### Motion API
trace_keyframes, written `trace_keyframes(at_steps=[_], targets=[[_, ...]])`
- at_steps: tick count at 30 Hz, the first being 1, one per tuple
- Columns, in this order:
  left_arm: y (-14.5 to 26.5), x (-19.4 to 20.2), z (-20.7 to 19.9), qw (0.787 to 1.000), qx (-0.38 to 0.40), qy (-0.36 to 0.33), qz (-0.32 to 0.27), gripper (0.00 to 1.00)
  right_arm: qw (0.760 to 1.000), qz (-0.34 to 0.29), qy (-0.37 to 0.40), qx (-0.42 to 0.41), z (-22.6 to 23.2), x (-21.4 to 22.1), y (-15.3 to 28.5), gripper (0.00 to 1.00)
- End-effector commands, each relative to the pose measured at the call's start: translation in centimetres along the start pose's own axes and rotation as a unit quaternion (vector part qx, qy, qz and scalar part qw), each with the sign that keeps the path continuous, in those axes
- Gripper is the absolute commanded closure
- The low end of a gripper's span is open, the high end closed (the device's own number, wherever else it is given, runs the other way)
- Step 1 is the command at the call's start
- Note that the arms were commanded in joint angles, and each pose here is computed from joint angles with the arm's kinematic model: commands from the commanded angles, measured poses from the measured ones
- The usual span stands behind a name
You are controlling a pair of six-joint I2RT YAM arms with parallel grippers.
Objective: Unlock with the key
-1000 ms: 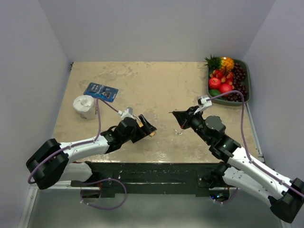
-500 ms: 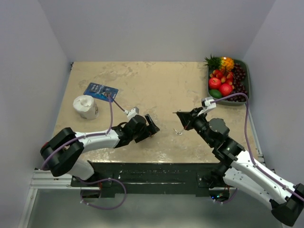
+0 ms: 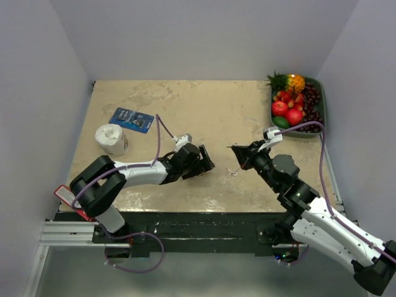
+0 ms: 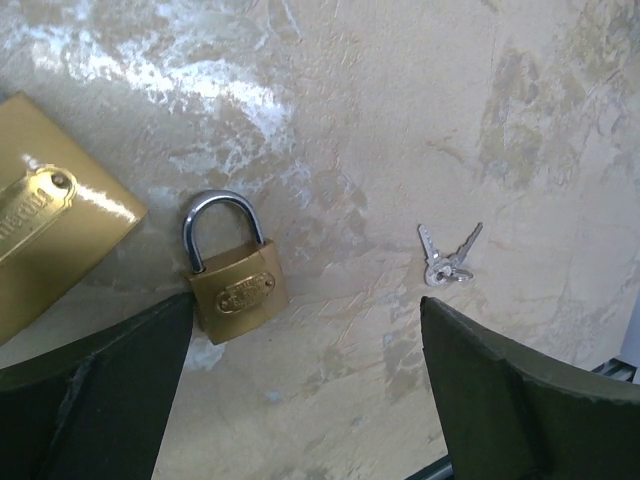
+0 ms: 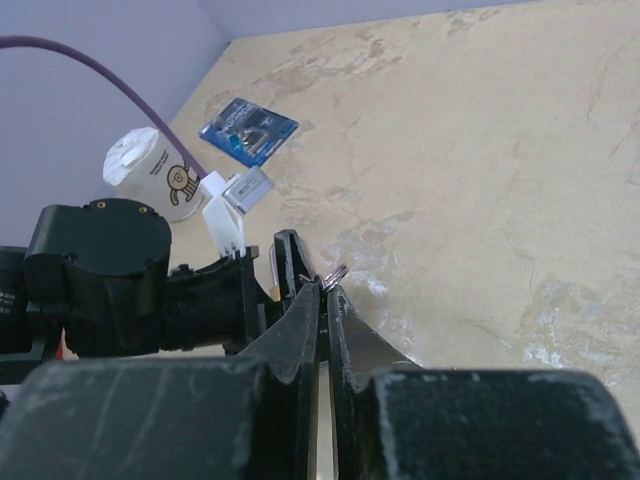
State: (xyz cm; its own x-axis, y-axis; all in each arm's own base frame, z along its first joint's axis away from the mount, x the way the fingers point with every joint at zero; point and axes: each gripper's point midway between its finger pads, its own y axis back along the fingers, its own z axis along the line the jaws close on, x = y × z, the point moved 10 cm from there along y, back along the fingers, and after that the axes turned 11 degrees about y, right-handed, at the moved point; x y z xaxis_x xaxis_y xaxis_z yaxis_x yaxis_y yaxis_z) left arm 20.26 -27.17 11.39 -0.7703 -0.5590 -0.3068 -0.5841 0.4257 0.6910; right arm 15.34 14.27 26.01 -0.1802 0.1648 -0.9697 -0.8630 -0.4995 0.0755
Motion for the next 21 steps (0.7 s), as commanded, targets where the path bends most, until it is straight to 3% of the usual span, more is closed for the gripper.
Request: trace_keyframes(at_steps=[1, 10, 17, 21], targets=[[-1.0, -1.7, -1.8, 0.999, 0.013, -0.041, -0.03, 0.01, 1.0, -0.02, 0.003, 0.013, -0.2, -1.2, 0.3, 1.0], [-2.7, -2.1, -2.3, 0.989, -0.026, -0.148, -0.01, 0.03, 1.0, -0.02, -0.004, 0.016, -0.2, -1.0, 0.5, 1.0], [-1.6, -1.8, -1.4, 0.952, -0.059, -0.298, 0.03, 0.03, 1.0, -0.019, -0.005, 0.01, -0.2, -0.8, 0.5, 1.0], [-1.1, -2.0, -1.1, 0.936, -0.056, -0.345, 0.05, 0.02, 1.0, -0.016, -0.006, 0.012, -0.2, -0.6, 0.6, 1.0]])
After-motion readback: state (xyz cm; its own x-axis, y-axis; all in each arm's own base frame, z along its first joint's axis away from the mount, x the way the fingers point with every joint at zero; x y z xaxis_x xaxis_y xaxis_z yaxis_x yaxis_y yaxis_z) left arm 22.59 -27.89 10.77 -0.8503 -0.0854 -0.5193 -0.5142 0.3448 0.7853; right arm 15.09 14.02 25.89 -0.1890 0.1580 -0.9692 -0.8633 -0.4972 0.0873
